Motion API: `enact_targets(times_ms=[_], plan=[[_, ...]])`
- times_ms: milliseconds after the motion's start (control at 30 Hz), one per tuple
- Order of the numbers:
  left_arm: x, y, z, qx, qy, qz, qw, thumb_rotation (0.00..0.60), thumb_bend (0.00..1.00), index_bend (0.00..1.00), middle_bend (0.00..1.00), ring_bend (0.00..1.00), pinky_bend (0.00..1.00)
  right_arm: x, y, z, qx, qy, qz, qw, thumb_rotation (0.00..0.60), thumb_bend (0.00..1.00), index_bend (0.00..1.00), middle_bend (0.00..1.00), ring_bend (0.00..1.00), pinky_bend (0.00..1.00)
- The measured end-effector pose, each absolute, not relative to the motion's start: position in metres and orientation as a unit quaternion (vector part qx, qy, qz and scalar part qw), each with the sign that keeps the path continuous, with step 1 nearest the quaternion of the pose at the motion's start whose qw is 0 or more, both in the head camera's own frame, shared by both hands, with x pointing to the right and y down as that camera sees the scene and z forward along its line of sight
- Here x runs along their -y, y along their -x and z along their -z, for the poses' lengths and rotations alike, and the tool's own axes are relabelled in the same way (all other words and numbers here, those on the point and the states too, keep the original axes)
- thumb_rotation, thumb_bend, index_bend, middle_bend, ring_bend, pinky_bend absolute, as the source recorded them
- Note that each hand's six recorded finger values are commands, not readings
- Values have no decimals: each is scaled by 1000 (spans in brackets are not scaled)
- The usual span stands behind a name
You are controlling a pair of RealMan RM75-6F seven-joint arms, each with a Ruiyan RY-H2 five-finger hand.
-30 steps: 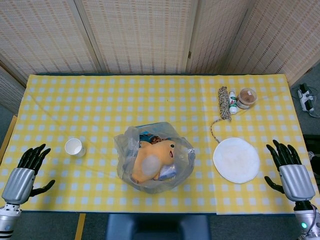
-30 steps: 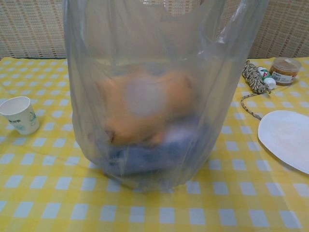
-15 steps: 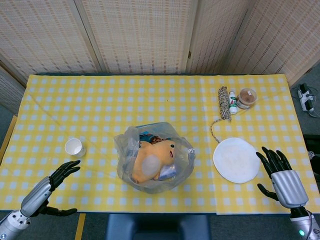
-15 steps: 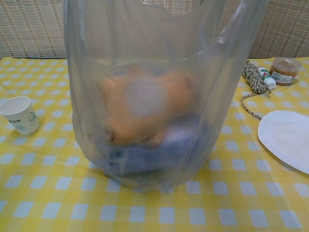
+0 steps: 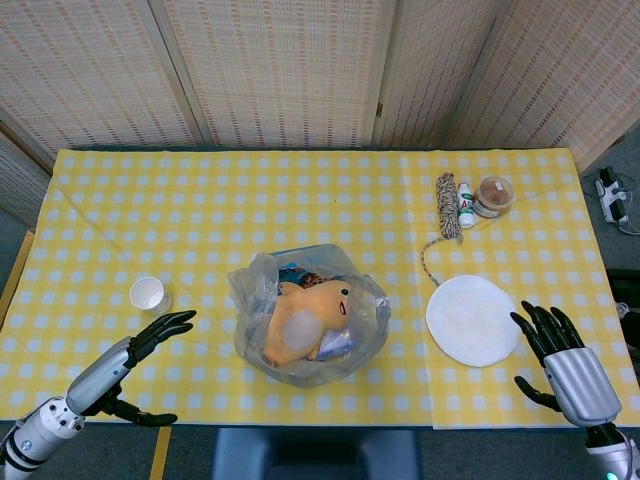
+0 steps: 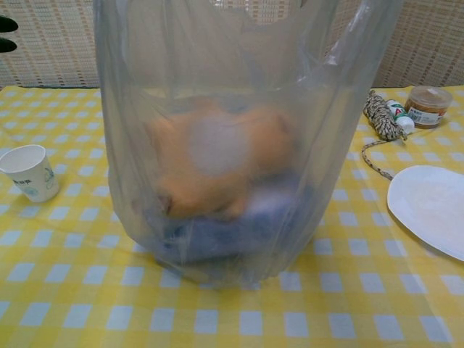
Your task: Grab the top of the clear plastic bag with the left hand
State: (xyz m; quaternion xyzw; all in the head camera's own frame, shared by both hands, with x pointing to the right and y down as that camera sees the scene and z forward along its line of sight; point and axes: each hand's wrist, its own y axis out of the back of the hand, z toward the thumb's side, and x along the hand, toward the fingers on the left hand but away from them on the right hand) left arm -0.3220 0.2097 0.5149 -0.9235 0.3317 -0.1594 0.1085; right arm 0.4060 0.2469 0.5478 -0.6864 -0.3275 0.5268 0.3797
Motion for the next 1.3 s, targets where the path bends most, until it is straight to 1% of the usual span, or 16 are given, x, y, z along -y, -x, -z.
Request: enact_targets(times_ms=[300, 400, 700, 967, 1300], plan=[[-187, 306, -522, -333, 922, 155, 124, 600, 61, 76, 41, 0, 0, -245, -409, -549, 328, 682, -535, 377, 600, 266, 0, 0, 0, 0], [-184, 301, -525, -328, 921, 156, 139, 600, 61, 76, 47, 0, 0, -245, -411, -550, 327, 681, -538, 375, 600, 267, 0, 0, 0, 0], [-177, 283, -536, -320, 911, 159, 207, 600, 59, 106, 79, 12, 0, -244, -412, -551, 323, 682, -542, 370, 600, 266, 0, 0, 0, 0], [-172, 270, -535, -317, 897, 152, 267, 600, 60, 112, 89, 19, 0, -244, -413, -554, 317, 683, -548, 365, 600, 266, 0, 0, 0, 0], [-175, 250, -531, -303, 902, 134, 278, 600, 63, 118, 112, 37, 0, -246, -412, -553, 312, 687, -547, 362, 600, 267, 0, 0, 0, 0]])
